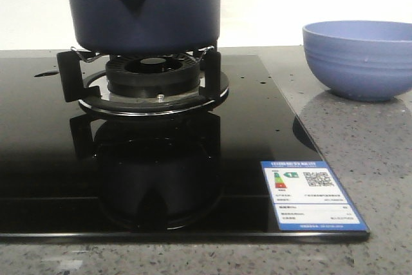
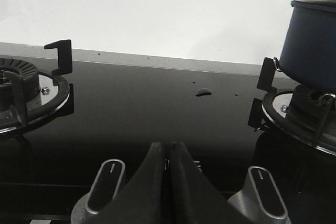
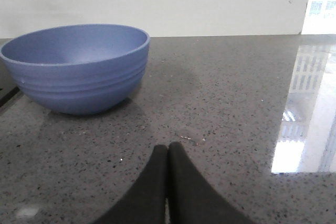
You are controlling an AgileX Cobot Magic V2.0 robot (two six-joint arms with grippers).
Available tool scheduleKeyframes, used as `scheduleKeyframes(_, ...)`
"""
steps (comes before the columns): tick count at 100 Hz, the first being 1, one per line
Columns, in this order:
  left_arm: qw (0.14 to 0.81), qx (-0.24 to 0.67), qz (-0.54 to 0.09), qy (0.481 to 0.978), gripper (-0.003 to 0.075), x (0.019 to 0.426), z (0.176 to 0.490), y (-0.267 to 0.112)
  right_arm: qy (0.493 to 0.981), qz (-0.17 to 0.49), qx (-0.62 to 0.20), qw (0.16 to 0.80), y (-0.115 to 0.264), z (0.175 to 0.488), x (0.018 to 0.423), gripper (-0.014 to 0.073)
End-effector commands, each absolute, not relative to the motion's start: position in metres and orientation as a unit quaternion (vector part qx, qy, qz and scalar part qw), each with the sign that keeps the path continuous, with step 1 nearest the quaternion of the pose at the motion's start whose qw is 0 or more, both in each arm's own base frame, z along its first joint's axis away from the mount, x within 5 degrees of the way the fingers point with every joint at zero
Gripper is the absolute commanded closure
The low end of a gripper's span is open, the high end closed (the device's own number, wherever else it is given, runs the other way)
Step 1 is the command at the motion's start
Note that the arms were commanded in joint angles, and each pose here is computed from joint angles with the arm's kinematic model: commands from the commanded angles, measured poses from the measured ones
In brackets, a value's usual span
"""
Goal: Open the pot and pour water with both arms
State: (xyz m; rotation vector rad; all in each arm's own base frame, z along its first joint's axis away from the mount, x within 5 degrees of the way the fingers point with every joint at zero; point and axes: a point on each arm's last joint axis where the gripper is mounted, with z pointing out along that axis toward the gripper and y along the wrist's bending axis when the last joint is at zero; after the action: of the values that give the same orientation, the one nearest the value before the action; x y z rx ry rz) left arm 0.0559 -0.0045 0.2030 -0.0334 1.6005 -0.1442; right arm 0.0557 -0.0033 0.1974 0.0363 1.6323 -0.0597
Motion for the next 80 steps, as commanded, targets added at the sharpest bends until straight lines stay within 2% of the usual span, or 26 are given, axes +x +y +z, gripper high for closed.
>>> scheduleKeyframes(1, 0.718, -0.022, -0.067, 0.693, 0.0741, 0.0553, 0.1997, -0.0036, 0.705, -0.033, 0.015, 0.708, -0.0037, 0.1965, 0.0557, 0.0658)
scheduleKeyframes(80, 0.719, -0.022, -0.067, 0.692, 0.0741, 0.0553, 0.1999, -0.0036, 0.700, -0.033, 0.015, 0.713, -0.0037, 0.1978, 0.0557, 0.0658)
